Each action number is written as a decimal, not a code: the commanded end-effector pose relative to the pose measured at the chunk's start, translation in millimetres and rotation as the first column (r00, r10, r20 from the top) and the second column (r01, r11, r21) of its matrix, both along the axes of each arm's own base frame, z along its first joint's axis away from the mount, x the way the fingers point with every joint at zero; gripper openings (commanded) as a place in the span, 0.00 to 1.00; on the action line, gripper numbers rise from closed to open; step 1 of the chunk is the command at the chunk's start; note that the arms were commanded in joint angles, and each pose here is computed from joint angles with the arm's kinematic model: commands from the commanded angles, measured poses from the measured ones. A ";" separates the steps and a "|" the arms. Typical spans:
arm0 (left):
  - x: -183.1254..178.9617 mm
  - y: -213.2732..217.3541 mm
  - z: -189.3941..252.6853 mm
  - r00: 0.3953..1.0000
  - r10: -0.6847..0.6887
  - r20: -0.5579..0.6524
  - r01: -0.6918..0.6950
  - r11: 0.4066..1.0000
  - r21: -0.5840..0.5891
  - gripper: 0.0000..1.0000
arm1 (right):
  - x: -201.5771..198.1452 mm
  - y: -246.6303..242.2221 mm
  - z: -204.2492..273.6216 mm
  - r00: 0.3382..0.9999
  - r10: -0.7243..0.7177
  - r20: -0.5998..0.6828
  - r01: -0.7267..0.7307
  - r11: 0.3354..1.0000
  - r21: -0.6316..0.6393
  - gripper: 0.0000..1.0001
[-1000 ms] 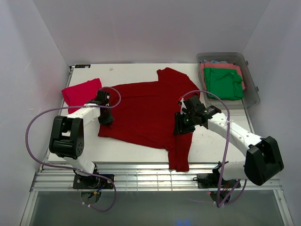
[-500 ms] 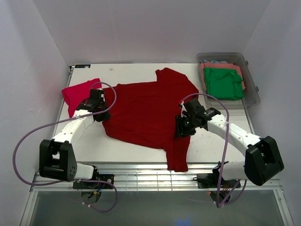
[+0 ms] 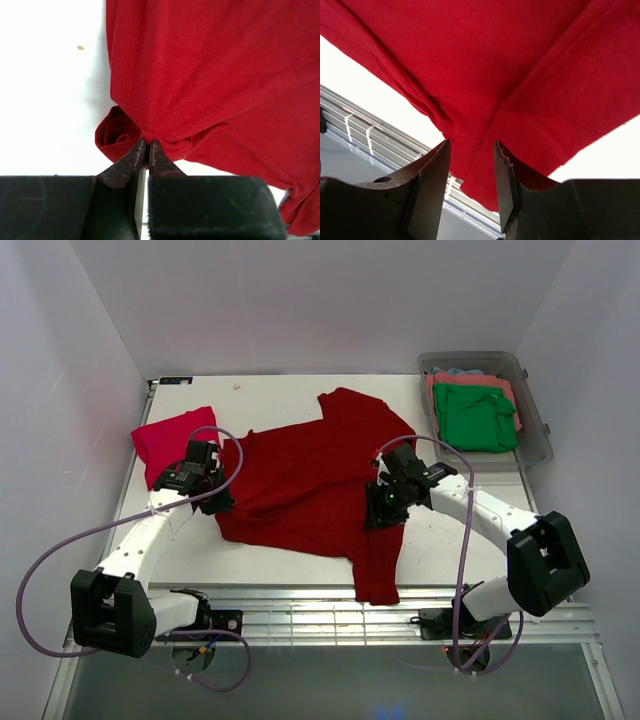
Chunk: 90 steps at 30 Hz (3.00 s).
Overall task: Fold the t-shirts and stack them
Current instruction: Flatten the tshirt out
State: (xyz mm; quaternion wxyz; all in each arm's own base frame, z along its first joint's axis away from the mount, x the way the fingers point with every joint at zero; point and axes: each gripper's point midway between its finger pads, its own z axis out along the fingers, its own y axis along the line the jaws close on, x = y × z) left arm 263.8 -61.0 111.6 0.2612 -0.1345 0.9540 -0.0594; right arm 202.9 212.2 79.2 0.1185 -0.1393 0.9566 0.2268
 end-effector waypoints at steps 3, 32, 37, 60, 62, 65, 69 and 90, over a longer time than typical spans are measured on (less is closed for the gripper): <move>-7.4 -5.2 2.8 0.999 -0.015 -0.044 0.014 1.000 -0.019 0.22 | 24.3 25.4 15.5 0.997 0.033 0.072 -0.039 0.996 0.081 0.46; -34.1 -5.0 9.4 0.996 -0.018 -0.086 0.014 0.999 -0.043 0.24 | 120.4 222.6 -85.3 0.970 0.237 -0.059 -0.211 0.934 0.288 0.08; -67.0 -9.5 16.1 0.993 -0.024 -0.118 0.012 0.995 -0.101 0.24 | 119.0 209.6 -111.5 0.973 0.207 -0.102 -0.183 0.961 0.206 0.08; -10.4 13.5 49.8 0.991 0.104 0.079 -0.106 0.994 0.013 0.61 | 122.7 211.6 -117.6 0.972 0.203 -0.120 -0.178 0.966 0.189 0.08; 7.2 15.7 41.4 0.992 0.104 0.069 -0.108 0.993 0.051 0.60 | 121.1 211.4 -116.1 0.971 0.207 -0.117 -0.182 0.964 0.192 0.08; 24.6 20.7 28.2 0.994 0.103 0.048 -0.107 0.989 0.105 0.54 | 121.2 209.2 -113.5 0.972 0.210 -0.109 -0.187 0.964 0.188 0.08; 29.5 20.2 11.8 0.996 0.092 0.004 -0.092 0.988 0.127 0.50 | 119.0 206.6 -113.0 0.971 0.215 -0.109 -0.193 0.964 0.183 0.08; 1.8 13.0 -8.2 0.997 0.054 -0.057 -0.049 0.996 0.080 0.12 | 114.3 201.9 -115.0 0.970 0.212 -0.117 -0.190 0.966 0.175 0.08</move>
